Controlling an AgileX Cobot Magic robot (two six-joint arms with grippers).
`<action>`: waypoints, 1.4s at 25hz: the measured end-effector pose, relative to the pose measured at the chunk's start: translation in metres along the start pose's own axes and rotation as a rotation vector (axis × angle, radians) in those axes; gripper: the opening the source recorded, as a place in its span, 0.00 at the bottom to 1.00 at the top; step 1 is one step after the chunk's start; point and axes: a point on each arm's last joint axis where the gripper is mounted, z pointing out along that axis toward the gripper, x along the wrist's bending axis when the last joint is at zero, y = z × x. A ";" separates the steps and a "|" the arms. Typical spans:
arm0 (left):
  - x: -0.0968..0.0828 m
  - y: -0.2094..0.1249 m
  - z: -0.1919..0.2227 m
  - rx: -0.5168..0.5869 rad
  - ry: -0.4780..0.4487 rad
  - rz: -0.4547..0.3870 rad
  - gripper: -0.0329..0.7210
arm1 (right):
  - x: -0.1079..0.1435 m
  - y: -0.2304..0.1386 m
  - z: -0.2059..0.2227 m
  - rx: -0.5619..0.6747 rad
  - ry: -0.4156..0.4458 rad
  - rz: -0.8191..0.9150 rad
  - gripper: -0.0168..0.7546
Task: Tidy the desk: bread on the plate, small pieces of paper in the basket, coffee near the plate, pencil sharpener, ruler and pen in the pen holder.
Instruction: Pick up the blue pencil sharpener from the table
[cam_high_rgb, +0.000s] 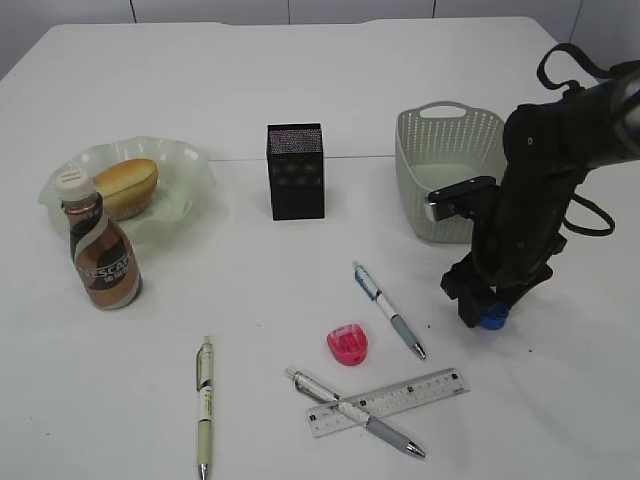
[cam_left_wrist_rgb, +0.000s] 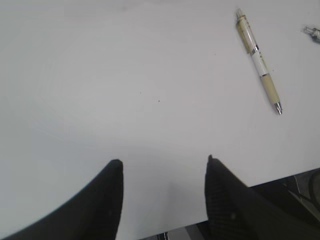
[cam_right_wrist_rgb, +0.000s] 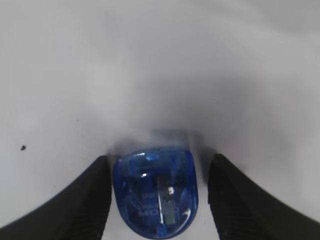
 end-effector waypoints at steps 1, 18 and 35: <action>0.000 0.000 0.000 0.000 0.000 0.000 0.56 | 0.000 0.000 0.000 0.000 0.000 0.000 0.60; 0.000 0.000 0.000 0.000 0.000 0.000 0.56 | 0.000 -0.001 0.000 0.013 0.004 0.001 0.60; 0.000 0.000 0.000 0.000 0.000 0.000 0.56 | 0.001 -0.001 0.000 0.012 0.006 0.003 0.44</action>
